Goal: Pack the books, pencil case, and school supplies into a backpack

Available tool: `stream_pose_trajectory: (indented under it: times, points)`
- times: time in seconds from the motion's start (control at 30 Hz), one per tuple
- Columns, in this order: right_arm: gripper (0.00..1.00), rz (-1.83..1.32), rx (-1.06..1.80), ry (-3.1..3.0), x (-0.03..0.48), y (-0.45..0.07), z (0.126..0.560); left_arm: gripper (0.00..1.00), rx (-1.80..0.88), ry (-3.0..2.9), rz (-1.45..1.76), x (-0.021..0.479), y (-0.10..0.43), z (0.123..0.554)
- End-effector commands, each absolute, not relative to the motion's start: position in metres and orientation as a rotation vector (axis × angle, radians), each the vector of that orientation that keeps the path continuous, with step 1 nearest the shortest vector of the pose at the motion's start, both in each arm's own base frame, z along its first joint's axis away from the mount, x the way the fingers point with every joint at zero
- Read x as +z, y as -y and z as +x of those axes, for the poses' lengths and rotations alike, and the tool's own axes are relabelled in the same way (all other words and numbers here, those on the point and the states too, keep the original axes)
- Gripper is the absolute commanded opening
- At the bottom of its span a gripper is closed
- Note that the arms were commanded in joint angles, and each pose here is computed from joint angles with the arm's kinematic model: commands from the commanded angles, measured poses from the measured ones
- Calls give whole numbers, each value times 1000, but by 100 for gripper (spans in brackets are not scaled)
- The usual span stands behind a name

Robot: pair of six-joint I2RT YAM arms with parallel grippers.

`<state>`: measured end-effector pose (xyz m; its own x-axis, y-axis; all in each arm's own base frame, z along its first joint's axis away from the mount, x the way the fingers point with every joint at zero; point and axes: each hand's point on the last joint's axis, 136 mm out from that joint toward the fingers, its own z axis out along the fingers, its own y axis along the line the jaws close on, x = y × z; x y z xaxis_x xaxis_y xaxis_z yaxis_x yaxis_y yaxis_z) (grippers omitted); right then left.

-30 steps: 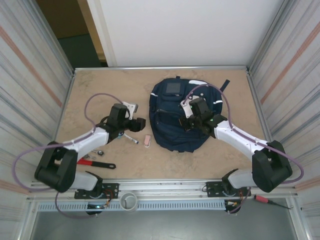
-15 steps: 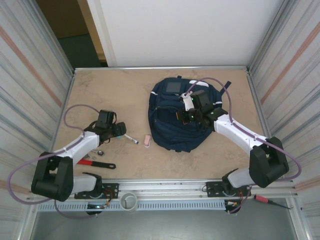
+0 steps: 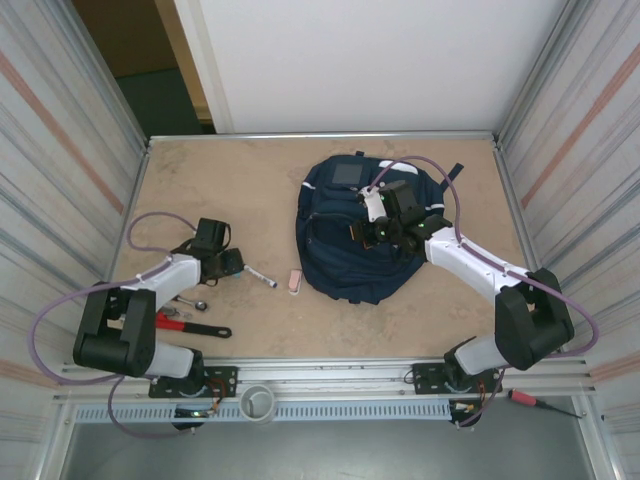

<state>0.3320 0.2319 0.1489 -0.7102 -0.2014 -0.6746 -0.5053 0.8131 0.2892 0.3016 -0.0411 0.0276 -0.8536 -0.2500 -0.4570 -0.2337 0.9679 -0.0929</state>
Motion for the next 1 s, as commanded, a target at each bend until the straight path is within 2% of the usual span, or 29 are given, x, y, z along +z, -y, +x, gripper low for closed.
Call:
stream_pose_trajectory:
  times: [0.0, 0.17, 0.7, 0.83, 0.97]
  points:
    - [1, -497, 662, -2297, 162, -240, 341, 66, -47, -2623, -350, 32, 40, 308]
    - [1, -494, 662, -2299, 161, -239, 340, 62, -50, -2621, -370, 29, 38, 306]
    - [2, -404, 714, -2308, 181, -237, 349, 33, -63, -2622, -388, 26, 36, 307]
    - [3, -395, 724, -2356, 189, -235, 355, 27, -76, -2521, -406, 54, 33, 309]
    - [2, -390, 731, -2388, 197, -234, 363, 24, -270, -2391, -386, 101, 60, 315]
